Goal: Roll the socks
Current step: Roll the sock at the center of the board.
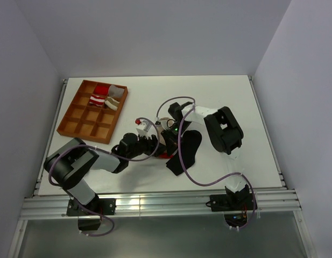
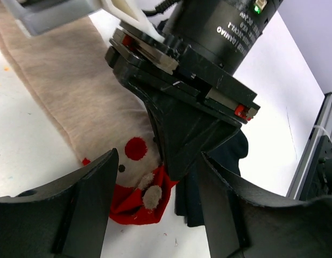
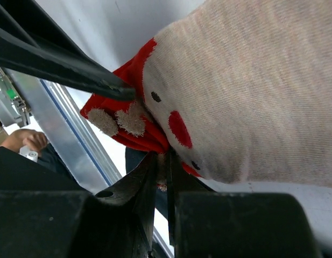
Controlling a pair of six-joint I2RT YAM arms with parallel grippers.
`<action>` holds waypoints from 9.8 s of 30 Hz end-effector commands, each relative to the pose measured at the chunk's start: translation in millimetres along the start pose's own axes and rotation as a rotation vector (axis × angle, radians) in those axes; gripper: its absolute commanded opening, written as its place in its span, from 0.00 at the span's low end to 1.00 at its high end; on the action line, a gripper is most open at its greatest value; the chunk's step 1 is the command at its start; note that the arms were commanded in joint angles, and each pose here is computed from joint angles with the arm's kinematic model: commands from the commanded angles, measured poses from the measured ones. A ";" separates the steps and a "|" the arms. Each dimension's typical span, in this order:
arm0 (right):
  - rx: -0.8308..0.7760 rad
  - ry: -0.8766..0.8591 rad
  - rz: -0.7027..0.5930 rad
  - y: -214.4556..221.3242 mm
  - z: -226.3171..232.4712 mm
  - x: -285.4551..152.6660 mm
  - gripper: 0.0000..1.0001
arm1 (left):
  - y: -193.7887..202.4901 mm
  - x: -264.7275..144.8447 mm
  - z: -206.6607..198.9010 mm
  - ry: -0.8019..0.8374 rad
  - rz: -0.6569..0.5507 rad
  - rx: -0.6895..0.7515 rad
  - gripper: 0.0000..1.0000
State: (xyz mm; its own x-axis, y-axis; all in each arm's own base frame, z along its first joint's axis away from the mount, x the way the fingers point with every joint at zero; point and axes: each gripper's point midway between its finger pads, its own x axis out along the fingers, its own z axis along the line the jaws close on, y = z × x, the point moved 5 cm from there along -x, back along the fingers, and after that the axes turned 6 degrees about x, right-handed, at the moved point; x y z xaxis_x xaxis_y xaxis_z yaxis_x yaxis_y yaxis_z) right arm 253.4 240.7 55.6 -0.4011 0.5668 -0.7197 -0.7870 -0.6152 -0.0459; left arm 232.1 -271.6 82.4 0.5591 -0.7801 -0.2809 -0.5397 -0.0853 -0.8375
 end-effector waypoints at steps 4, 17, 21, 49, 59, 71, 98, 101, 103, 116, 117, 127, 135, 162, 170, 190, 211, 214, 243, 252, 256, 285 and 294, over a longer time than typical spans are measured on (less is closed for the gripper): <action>0.008 0.031 -0.023 -11.8 -8.1 -4.1 0.12 | -3.1 7.2 -8.1 0.073 -0.021 0.036 0.65; 0.047 0.044 -0.045 -15.3 -15.4 -8.7 0.11 | 12.6 2.4 -4.6 0.079 0.002 0.008 0.63; 0.051 0.041 -0.047 -16.6 -15.3 -9.2 0.11 | 15.3 4.0 -2.4 0.070 0.014 0.007 0.62; -0.015 0.129 -0.106 -15.4 -23.2 -20.4 0.23 | 31.6 8.1 17.7 -0.131 0.147 -0.143 0.00; -0.162 0.258 -0.233 -10.6 -6.1 -54.0 0.54 | 33.0 2.5 14.2 -0.201 0.260 -0.249 0.00; -0.334 0.406 -0.397 5.9 5.7 -86.6 0.53 | 32.4 -17.0 7.4 -0.183 0.417 -0.430 0.00; -1.118 0.580 -0.347 39.6 78.7 9.5 0.48 | 55.2 -37.9 21.6 -0.157 0.599 -0.702 0.00; -1.143 0.596 -0.314 42.8 77.0 19.8 0.48 | 53.6 -37.6 22.2 -0.154 0.598 -0.703 0.00; -1.162 0.604 -0.298 44.1 77.6 25.4 0.47 | 52.4 -37.7 23.1 -0.151 0.598 -0.707 0.00; -1.200 0.713 -0.278 34.1 68.1 43.2 0.46 | 52.9 -39.6 26.9 -0.149 0.609 -0.713 0.00; -1.197 0.719 -0.277 33.5 66.7 43.3 0.46 | 53.0 -39.6 26.5 -0.145 0.611 -0.713 0.00; -1.173 0.731 -0.255 27.8 63.7 49.4 0.33 | 50.4 -39.2 24.9 -0.132 0.605 -0.718 0.04; -1.078 0.640 -0.224 30.7 65.4 41.1 0.15 | 37.2 -38.2 16.3 -0.092 0.522 -0.789 0.21; -0.510 0.038 0.054 -1.6 31.6 19.0 0.13 | 5.8 -47.4 38.9 -0.329 0.115 -0.567 0.35; -0.373 -0.075 0.112 -3.5 23.4 11.7 0.13 | -32.9 -47.5 22.4 -0.283 -0.068 -0.295 0.37; -0.254 -0.133 0.109 -7.4 9.7 2.9 0.13 | -8.6 -6.4 -17.3 0.161 -0.053 -0.169 0.36; -0.229 -0.121 0.083 -5.0 -0.9 -10.7 0.12 | 23.3 1.8 -1.4 0.063 0.115 -0.051 0.41; -0.215 -0.113 0.073 -6.7 -3.0 -11.8 0.12 | 26.3 1.0 -2.2 0.068 0.131 -0.049 0.41; -0.098 -0.065 -0.004 -31.0 -12.4 -10.5 0.12 | 61.3 2.3 3.9 0.085 0.279 -0.121 0.26; -0.148 -0.021 -0.061 -31.9 -6.0 -19.6 0.15 | 79.7 -0.6 10.8 0.041 0.343 -0.190 0.06; -0.162 0.020 -0.076 -30.5 -8.5 -22.5 0.15 | 85.7 -4.3 13.7 0.017 0.370 -0.198 0.04; -0.286 0.169 -0.266 -21.0 5.5 -60.0 0.50 | 89.8 -21.4 21.7 -0.102 0.487 -0.314 0.00; -0.356 0.259 -0.312 -3.0 3.0 -73.8 0.50 | 76.7 -26.5 34.4 -0.214 0.545 -0.436 0.00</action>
State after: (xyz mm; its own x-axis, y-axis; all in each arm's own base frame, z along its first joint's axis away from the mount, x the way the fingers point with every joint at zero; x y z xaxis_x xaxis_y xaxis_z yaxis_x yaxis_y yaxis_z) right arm 281.3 207.8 100.3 -0.0836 0.6191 -0.7809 -0.6787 -0.6092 -0.4102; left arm 221.6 -269.2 48.6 0.3301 -0.7935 -0.5113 -0.8621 -0.0328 -0.5057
